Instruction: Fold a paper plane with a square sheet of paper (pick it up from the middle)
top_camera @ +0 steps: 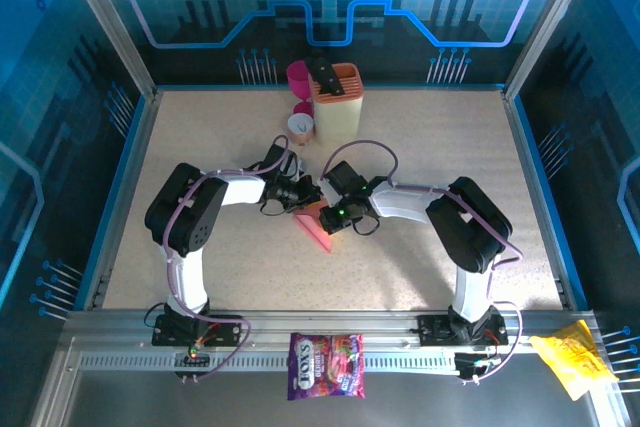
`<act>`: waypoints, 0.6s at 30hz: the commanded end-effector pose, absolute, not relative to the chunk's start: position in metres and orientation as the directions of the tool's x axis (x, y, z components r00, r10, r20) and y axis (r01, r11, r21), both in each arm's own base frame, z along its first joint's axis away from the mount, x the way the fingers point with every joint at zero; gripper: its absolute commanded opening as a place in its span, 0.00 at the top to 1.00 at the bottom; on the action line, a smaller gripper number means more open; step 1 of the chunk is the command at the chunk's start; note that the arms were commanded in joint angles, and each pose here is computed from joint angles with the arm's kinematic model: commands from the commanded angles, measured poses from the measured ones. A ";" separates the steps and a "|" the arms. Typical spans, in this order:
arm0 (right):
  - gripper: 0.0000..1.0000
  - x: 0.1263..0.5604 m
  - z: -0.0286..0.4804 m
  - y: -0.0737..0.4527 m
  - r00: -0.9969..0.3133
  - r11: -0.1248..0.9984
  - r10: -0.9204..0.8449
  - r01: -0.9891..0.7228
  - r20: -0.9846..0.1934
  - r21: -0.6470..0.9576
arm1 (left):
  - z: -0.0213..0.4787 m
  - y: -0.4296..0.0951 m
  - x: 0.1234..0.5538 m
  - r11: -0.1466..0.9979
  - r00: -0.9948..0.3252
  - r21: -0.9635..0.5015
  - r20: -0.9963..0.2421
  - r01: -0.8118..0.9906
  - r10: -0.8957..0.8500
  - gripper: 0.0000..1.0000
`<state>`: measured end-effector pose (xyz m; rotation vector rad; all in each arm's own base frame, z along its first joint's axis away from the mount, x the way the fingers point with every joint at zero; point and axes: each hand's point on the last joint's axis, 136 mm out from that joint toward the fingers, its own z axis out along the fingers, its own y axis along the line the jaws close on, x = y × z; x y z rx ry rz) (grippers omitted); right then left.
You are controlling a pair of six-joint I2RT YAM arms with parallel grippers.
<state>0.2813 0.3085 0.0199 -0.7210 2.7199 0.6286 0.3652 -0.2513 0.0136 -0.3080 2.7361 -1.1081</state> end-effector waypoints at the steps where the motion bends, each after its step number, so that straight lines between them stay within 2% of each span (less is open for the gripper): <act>1: 1.00 0.282 0.011 0.305 -0.853 0.787 -0.409 -0.510 -0.325 0.347 | -0.017 -0.237 0.341 0.748 -0.965 -0.631 0.005 -0.207 -0.263 1.00; 18: 1.00 0.276 -0.003 0.297 -0.864 0.802 -0.408 -0.494 -0.296 0.336 | -0.006 -0.235 0.349 0.742 -0.963 -0.641 -0.018 -0.196 -0.270 1.00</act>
